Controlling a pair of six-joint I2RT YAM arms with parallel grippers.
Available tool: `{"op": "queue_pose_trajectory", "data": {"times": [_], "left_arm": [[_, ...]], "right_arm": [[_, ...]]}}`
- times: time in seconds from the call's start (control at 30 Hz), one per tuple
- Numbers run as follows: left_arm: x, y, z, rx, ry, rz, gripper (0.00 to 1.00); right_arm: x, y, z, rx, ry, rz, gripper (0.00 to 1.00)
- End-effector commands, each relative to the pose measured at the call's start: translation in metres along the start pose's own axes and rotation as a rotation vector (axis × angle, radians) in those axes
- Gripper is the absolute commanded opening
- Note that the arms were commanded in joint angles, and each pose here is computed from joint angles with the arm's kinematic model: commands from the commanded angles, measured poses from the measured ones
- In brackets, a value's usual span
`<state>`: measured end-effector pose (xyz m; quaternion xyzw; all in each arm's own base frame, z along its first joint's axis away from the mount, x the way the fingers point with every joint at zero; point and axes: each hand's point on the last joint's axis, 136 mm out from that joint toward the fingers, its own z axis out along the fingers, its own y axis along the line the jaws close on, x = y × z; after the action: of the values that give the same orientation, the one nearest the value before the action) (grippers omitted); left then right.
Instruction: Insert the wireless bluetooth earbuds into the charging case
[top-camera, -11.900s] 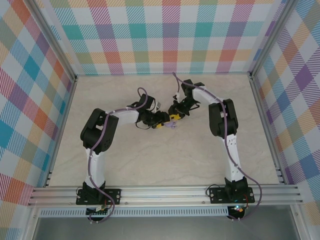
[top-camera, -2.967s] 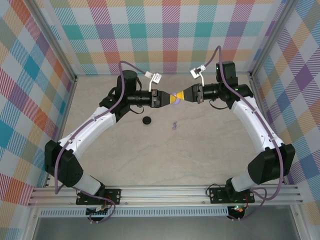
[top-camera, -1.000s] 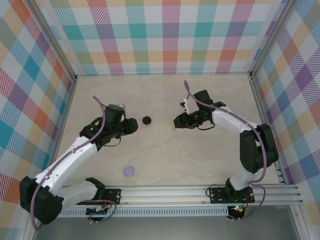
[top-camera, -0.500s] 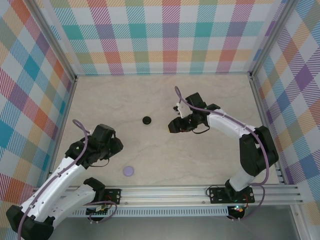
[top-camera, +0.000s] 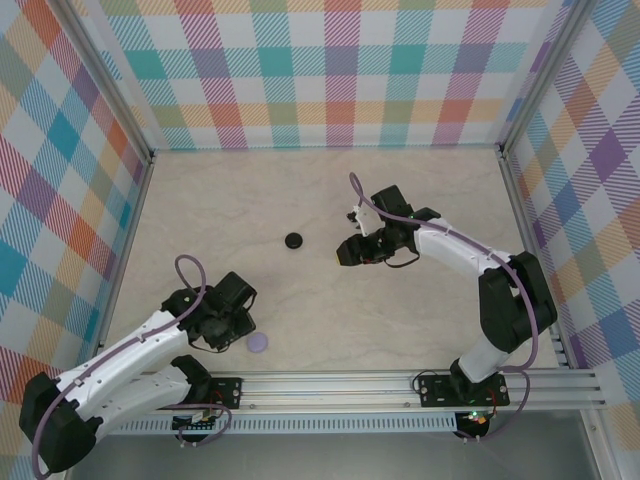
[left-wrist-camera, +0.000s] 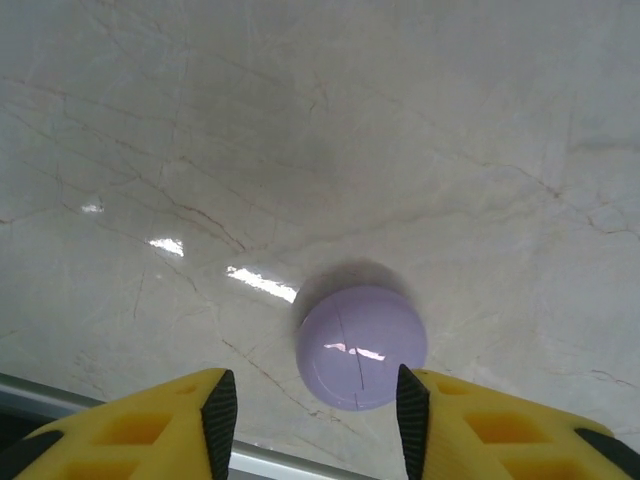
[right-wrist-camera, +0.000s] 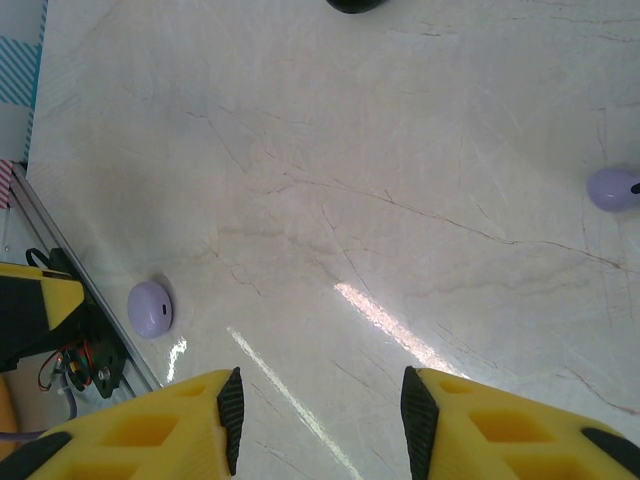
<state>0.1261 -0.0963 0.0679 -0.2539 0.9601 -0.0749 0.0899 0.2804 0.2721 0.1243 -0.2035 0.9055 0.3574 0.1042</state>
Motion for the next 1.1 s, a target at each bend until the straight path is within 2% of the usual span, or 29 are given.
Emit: {"op": "queue_pose_trajectory", "data": {"times": [0.0, 0.13, 0.43, 0.77, 1.07], "left_arm": [[0.01, -0.005, 0.01, 0.022, 0.032, -0.021, 0.52], [0.015, -0.009, 0.018, 0.041, 0.043, -0.015, 0.62], [0.024, -0.023, 0.04, 0.137, 0.081, -0.039, 0.69], [0.026, -0.022, 0.055, 0.101, 0.099, -0.045, 0.7], [0.019, -0.053, 0.059, 0.166, 0.089, -0.047, 0.63]], "right_arm": [[-0.005, 0.003, 0.003, -0.007, -0.004, -0.024, 0.47], [-0.004, 0.002, 0.004, -0.005, 0.0, -0.023, 0.47], [-0.005, 0.004, 0.0, -0.002, -0.003, -0.032, 0.47], [-0.006, 0.006, -0.003, 0.004, -0.011, -0.039, 0.48], [-0.003, 0.004, -0.006, 0.02, -0.011, -0.045, 0.48]]}}
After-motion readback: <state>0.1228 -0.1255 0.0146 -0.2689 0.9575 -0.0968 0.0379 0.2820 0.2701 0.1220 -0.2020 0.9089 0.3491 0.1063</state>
